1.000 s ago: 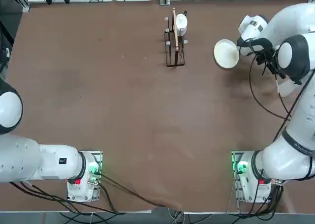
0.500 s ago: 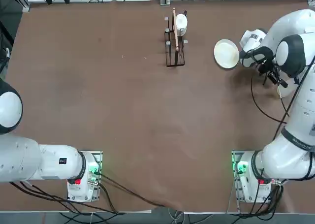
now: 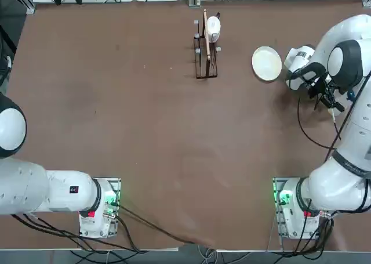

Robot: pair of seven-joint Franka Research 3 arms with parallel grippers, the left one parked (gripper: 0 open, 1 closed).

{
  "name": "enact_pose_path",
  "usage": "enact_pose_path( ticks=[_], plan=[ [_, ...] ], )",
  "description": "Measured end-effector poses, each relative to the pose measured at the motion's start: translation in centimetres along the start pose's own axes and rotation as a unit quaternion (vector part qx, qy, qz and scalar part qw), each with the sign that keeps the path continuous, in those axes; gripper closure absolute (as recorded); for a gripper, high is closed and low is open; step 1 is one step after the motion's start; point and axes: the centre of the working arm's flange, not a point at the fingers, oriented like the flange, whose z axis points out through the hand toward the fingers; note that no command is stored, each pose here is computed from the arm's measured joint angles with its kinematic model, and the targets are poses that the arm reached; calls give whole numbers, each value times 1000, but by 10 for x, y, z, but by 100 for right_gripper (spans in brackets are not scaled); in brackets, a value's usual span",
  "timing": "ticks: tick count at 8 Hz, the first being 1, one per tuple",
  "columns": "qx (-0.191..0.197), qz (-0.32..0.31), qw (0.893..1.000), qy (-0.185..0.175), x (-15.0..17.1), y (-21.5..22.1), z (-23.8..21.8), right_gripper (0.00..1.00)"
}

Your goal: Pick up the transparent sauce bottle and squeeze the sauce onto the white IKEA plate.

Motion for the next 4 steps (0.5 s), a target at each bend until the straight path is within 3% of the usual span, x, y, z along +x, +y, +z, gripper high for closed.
enact_pose_path(
  ticks=[2,3,4],
  plan=[
    [4,3,1000,3,0,-3,9,6],
    [8,4,1000,1,-1,-4,9,16],
    [9,6,1000,0,0,-4,9,37]
  ],
)
